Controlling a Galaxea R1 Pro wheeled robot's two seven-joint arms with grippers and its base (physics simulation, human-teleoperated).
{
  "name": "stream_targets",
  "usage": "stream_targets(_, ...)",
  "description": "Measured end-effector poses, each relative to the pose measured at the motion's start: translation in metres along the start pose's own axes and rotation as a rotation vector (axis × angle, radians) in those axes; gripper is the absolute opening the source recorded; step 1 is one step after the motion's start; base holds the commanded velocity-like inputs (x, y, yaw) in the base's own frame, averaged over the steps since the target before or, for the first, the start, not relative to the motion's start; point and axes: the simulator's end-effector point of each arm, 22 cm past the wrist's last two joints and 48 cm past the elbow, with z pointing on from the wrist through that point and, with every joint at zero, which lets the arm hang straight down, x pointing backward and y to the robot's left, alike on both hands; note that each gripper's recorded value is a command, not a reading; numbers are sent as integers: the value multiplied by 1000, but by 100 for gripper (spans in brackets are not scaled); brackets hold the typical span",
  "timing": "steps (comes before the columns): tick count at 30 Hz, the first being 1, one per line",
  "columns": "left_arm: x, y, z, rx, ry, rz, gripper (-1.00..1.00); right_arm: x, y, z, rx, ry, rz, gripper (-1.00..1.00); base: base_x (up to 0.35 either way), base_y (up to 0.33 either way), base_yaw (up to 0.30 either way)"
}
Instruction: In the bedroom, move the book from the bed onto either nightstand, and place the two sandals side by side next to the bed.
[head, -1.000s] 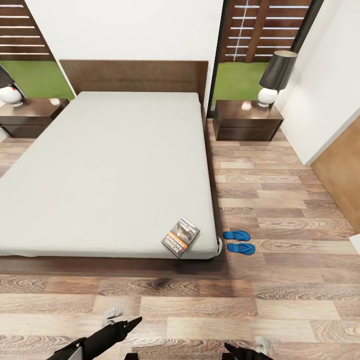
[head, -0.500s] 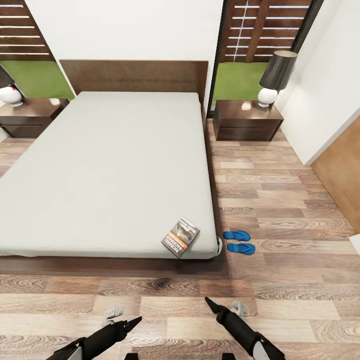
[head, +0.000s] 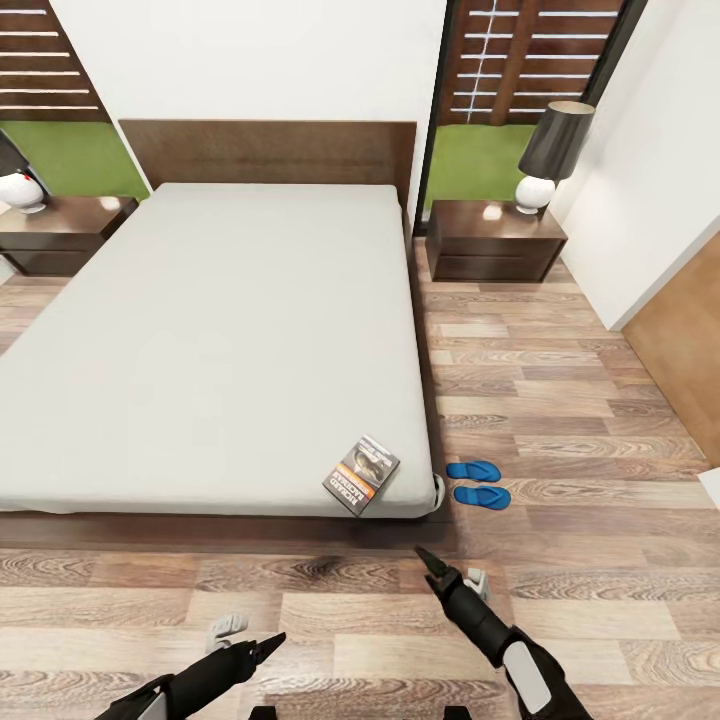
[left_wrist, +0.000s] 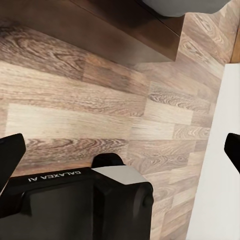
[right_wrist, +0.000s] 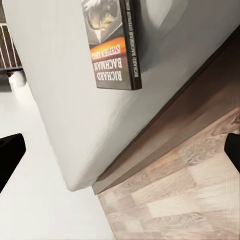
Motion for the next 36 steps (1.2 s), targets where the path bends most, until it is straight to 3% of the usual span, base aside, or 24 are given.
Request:
stream_targets(5, 0, 0, 0, 0, 0, -1, 100, 4, 7, 2, -13, 28, 29, 100, 0, 0, 0)
stream_targets(11, 0, -1, 1, 0, -1, -2, 100, 25, 16, 11, -25, 94, -2, 100, 0, 0, 0)
stream_targets(24, 5, -10, 7, 15, 3, -8, 100, 28, 16, 11, -26, 105, -3, 100, 0, 0, 1)
stream_targets(36, 7, -9, 8, 15, 6, -12, 100, 29, 13, 11, -20, 107, 0, 100, 0, 0, 242)
